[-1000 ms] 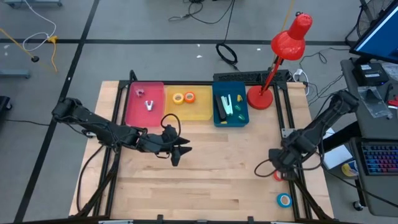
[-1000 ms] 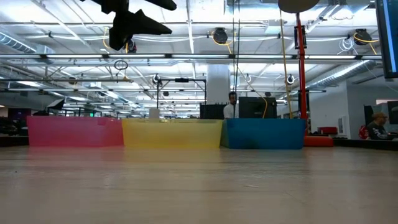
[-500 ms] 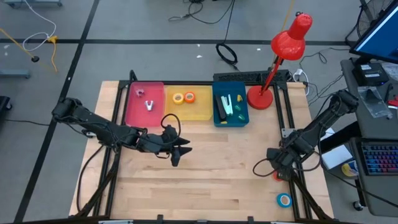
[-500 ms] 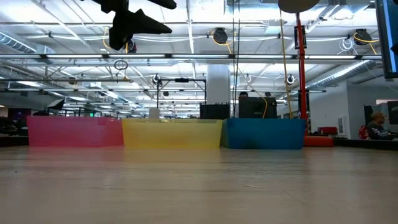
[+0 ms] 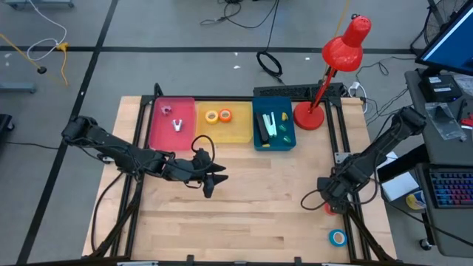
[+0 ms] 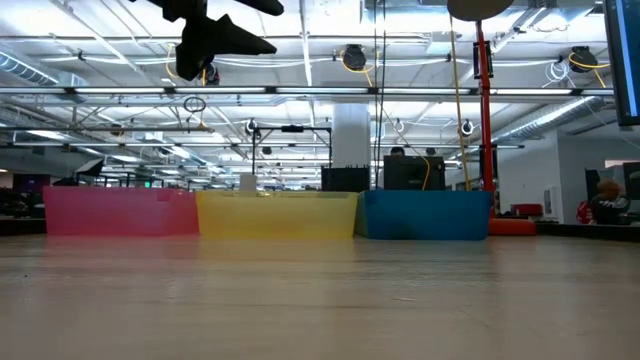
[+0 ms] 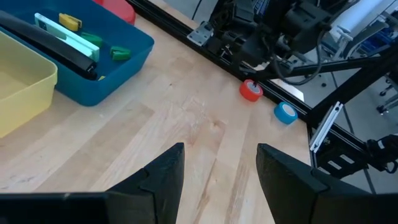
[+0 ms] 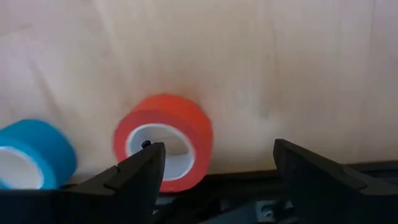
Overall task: Pick and place Stapler, Stapler remover, tape
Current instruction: Put the red tape into the yellow bin
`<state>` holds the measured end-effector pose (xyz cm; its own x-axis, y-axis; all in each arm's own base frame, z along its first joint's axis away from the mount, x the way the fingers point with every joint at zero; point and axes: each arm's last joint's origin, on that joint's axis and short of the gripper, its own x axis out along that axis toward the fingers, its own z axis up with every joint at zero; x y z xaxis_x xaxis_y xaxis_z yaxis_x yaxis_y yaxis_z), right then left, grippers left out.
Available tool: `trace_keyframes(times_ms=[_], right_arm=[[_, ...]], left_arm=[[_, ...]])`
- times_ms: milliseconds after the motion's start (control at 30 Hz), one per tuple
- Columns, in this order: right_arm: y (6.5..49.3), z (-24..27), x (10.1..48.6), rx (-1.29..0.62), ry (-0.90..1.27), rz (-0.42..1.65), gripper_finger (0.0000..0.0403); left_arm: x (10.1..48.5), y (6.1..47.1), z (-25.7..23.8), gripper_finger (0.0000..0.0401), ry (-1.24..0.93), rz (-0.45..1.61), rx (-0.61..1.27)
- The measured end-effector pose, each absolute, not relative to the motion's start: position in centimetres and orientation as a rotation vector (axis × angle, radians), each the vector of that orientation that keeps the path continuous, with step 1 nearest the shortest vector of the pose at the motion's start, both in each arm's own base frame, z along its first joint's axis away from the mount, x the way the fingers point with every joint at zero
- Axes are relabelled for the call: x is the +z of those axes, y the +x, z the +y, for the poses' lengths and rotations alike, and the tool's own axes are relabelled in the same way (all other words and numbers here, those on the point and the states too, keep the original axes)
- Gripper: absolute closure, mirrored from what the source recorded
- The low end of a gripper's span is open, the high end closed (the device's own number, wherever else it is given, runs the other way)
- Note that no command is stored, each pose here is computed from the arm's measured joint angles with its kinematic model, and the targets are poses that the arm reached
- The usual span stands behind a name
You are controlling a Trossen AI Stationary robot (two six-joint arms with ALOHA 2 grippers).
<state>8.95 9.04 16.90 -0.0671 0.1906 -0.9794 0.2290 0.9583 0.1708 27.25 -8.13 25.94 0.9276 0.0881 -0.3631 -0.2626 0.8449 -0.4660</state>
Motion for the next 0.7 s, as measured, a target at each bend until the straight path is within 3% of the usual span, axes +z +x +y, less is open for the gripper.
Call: trace_keyframes(times_ms=[700], right_arm=[[9.0,8.9,13.4,-0.309,0.514,1.650,0.0113]], left_arm=[[25.8,27.3,-7.7,0.0203,-0.517,0.350,0.205]])
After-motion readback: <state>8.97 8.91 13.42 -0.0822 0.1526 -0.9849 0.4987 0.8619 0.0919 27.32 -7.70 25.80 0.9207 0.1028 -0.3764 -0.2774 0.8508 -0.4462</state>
